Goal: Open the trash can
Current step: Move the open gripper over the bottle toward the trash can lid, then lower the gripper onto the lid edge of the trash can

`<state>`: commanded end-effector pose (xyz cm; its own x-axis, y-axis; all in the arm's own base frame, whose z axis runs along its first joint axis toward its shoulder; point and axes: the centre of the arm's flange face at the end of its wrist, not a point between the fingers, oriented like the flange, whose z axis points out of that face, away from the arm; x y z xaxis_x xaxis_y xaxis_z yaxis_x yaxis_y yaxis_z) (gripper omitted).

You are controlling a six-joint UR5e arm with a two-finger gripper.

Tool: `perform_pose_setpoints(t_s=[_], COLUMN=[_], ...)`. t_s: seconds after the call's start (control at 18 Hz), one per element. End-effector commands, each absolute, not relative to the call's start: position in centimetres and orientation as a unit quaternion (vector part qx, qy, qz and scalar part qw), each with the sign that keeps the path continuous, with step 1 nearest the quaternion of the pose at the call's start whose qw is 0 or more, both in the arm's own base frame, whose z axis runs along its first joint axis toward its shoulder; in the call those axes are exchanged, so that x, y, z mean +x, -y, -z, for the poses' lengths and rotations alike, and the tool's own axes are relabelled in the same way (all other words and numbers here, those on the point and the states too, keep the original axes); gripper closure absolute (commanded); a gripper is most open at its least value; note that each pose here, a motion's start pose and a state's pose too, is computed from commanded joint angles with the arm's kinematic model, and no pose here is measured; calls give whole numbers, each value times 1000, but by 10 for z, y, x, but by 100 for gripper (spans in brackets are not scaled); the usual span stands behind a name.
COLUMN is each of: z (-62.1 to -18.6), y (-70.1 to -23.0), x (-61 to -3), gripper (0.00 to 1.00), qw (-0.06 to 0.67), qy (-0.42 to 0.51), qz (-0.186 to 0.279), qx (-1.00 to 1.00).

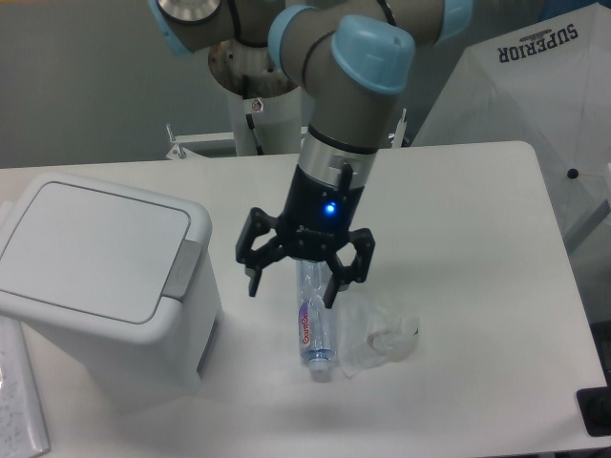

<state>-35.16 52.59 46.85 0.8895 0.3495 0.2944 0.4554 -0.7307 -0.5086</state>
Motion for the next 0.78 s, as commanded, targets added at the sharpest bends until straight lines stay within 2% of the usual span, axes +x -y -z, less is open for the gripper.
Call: perform_pose_setpoints(t_s=[0.39, 0.78], z=[-476, -474], y=[-544, -544], x=[-310, -293], gripper=[0, 0], qw=[291, 288], qy=[228, 220], qz=[110, 115], qx=[-922, -925])
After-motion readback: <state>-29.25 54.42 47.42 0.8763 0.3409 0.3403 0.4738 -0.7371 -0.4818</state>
